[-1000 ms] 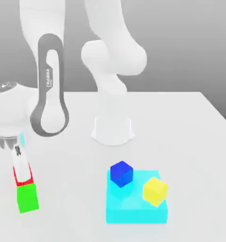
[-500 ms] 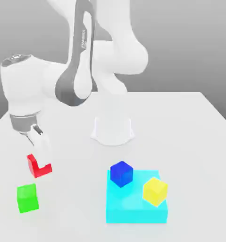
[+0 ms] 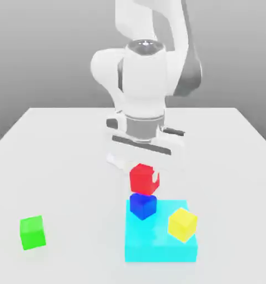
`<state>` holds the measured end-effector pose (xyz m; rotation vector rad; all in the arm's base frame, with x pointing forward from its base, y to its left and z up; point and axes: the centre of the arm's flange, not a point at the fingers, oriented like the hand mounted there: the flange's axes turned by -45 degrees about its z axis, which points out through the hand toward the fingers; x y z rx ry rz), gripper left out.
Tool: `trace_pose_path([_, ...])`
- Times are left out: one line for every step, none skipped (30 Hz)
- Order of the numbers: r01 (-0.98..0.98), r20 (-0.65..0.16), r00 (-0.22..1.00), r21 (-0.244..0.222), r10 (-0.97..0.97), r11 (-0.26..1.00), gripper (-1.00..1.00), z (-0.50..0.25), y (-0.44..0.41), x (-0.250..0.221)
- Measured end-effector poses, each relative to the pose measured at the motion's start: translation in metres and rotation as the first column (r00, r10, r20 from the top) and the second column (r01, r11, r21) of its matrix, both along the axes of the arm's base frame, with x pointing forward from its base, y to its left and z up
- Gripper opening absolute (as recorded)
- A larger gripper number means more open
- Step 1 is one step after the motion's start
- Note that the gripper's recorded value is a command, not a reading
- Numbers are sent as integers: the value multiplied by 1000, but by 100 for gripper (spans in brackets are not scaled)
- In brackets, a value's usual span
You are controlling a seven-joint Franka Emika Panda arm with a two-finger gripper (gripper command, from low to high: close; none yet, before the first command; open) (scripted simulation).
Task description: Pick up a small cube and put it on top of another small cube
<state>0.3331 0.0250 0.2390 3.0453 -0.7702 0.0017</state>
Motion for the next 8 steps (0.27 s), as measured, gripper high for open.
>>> trace_pose_path([0,0,1000,0,0,1000,100,0,0,0])
trace_pose_path([0,0,1000,0,0,1000,100,0,0,0])
trace_pose_path([0,0,1000,0,0,1000,100,0,0,0])
trace_pose_path([0,0,1000,0,0,1000,100,0,0,0])
trace_pose_path([0,0,1000,0,0,1000,100,0,0,0])
trace_pose_path([0,0,1000,0,0,1000,100,-4,0,-1])
trace_pose_path([0,-1,1000,0,0,1000,100,-2,0,0])
trace_pose_path([0,-1,1000,-1,0,1000,100,5,0,0])
